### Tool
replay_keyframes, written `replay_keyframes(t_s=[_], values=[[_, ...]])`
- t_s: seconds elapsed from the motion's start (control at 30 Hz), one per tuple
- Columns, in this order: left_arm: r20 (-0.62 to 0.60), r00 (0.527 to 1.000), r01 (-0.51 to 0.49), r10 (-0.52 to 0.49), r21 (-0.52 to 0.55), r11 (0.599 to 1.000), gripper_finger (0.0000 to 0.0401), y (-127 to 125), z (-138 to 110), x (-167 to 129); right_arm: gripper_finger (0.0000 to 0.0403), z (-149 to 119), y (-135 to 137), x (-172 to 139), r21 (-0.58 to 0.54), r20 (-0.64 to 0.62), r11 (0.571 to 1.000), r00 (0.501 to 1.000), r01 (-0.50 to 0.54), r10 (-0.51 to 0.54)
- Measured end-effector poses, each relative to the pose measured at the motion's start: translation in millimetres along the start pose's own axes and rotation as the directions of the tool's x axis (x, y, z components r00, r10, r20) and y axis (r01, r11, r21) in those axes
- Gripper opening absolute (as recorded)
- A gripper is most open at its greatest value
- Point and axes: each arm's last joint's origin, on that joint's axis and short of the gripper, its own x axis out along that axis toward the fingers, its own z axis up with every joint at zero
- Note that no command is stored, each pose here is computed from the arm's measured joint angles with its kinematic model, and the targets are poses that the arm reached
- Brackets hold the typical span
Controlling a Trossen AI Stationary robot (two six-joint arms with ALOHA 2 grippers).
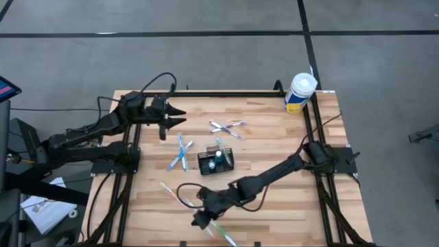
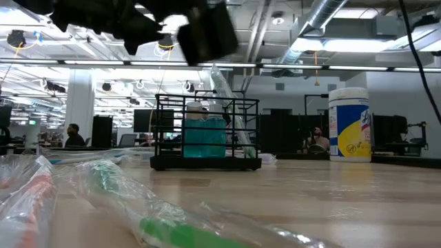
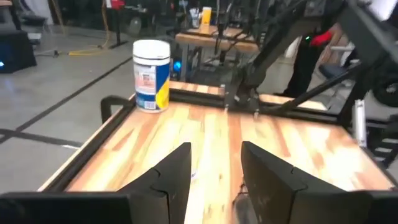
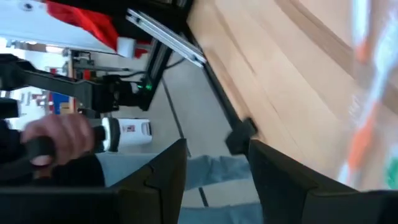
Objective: Pick & Place toothbrushing station
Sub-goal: Put the green toothbrush into the mesh organizer
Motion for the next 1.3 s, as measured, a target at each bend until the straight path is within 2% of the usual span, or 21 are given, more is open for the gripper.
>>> replay_keyframes(t_s=[0.13, 0.23, 0.33, 0.5, 0.83, 1.13, 1.3], values=[[-0.011, 1.0, -0.003, 0.003, 0.004, 1.0, 0.0137, 0.4, -1.2, 0.7, 0.0164, 5.3, -8.9, -3.6, -0.016, -0.023, 0.994, 0.993, 0.111, -0.111], [-0.011, 1.0, -0.003, 0.003, 0.004, 1.0, 0.0137, 0.5, -1.2, 0.9, 0.0164, 4.3, -20.0, -13.1, -0.002, -0.067, 0.963, 0.961, 0.269, -0.268], [-0.012, 1.0, -0.003, 0.003, 0.003, 1.0, 0.0137, 0.5, -1.4, 1.0, 0.0165, 2.6, -23.8, -18.2, 0.012, -0.088, 0.942, 0.938, 0.337, -0.334], [-0.013, 1.0, -0.004, 0.004, 0.003, 1.0, 0.0134, 0.6, -1.4, 0.9, 0.0168, 1.8, -17.5, -16.3, 0.008, -0.075, 0.96, 0.958, 0.28, -0.278], [-0.017, 1.0, -0.008, 0.008, 0.021, 1.0, 0.0132, 0.7, -1.8, 0.9, 0.0165, 6.2, -27.6, -16.2, 0.02, -0.066, 0.949, 0.948, 0.313, -0.311], [-0.018, 1.0, -0.007, 0.008, 0.021, 1.0, 0.013, 0.7, -1.9, 0.9, 0.0164, 11.9, -33.8, -16.5, 0.01, 0.006, 0.932, 0.932, 0.362, -0.362], [-0.019, 1.0, -0.006, 0.007, 0.02, 1.0, 0.013, 0.7, -2.0, 0.9, 0.0161, 13.4, -57.6, 9.3, 0.018, 0.013, 0.936, 0.936, 0.351, -0.351]])
